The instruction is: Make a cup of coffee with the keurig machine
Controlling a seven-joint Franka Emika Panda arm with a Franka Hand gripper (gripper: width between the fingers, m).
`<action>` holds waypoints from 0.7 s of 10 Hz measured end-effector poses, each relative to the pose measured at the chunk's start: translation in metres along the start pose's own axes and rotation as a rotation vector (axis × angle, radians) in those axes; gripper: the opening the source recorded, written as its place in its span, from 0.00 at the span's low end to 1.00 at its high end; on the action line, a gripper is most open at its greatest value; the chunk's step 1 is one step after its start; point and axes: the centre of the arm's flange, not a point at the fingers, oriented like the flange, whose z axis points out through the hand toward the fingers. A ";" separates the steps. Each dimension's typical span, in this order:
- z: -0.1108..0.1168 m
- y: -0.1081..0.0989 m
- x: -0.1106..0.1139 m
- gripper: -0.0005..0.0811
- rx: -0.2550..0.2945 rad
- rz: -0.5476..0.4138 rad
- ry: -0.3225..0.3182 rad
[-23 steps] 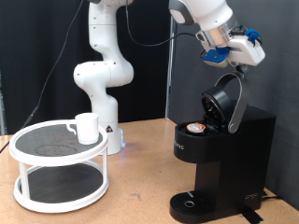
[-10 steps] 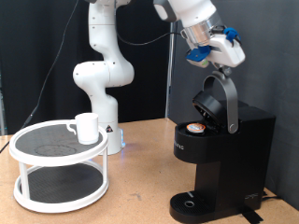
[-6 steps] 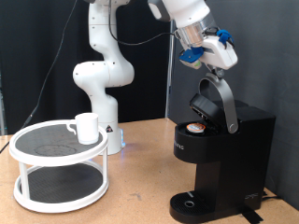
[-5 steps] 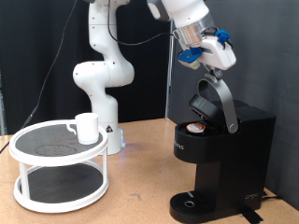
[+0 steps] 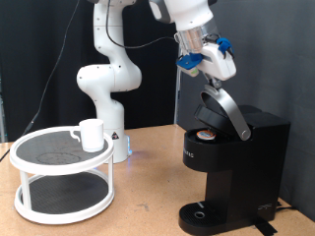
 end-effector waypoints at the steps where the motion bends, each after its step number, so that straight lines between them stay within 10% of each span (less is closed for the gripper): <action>1: 0.002 -0.006 0.004 0.01 0.020 0.017 0.021; 7: 0.037 -0.053 0.026 0.01 0.078 0.109 0.084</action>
